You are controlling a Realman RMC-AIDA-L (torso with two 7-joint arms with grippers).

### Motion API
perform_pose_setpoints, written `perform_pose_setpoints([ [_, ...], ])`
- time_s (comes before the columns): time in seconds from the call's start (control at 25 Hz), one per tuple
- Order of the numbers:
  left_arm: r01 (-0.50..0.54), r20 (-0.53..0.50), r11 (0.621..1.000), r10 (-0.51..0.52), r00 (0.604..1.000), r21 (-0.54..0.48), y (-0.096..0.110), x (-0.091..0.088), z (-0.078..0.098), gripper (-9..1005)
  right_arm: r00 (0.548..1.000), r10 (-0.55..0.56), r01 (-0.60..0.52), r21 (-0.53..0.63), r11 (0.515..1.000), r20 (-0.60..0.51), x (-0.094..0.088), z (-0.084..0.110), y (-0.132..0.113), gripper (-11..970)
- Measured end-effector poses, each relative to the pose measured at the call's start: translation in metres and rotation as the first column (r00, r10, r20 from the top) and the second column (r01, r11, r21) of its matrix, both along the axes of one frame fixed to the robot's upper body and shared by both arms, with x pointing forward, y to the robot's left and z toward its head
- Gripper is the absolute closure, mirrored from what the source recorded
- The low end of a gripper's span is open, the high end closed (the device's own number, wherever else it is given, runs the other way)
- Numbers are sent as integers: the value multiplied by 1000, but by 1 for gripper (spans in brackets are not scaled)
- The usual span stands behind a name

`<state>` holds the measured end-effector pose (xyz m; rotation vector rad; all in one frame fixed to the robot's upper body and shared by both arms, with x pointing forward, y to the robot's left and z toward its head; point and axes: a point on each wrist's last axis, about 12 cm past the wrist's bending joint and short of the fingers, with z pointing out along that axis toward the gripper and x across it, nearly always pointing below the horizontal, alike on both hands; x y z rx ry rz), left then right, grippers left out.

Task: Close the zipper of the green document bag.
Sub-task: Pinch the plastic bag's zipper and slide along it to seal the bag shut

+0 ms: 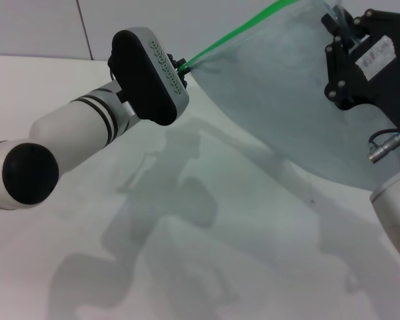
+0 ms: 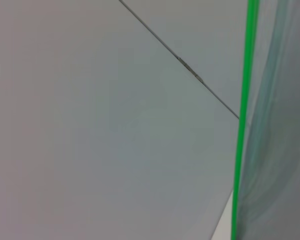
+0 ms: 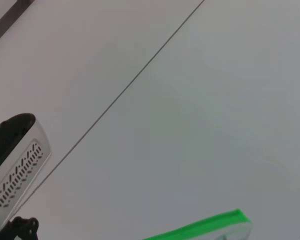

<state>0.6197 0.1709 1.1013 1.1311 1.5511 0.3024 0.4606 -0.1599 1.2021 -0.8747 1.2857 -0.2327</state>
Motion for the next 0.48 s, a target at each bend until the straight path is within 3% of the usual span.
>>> perform_pose_setpoints([
  [0.2,0,1,1000,0,1000,-4,-1,0,1,912,1000,-19,19,4,1000,2,1,0,-1,775],
  [0.48,-21,15,999,22,1000,-43,-1,3,6,878,990,-137,137,10,991,27,6,-2,-3,772],
])
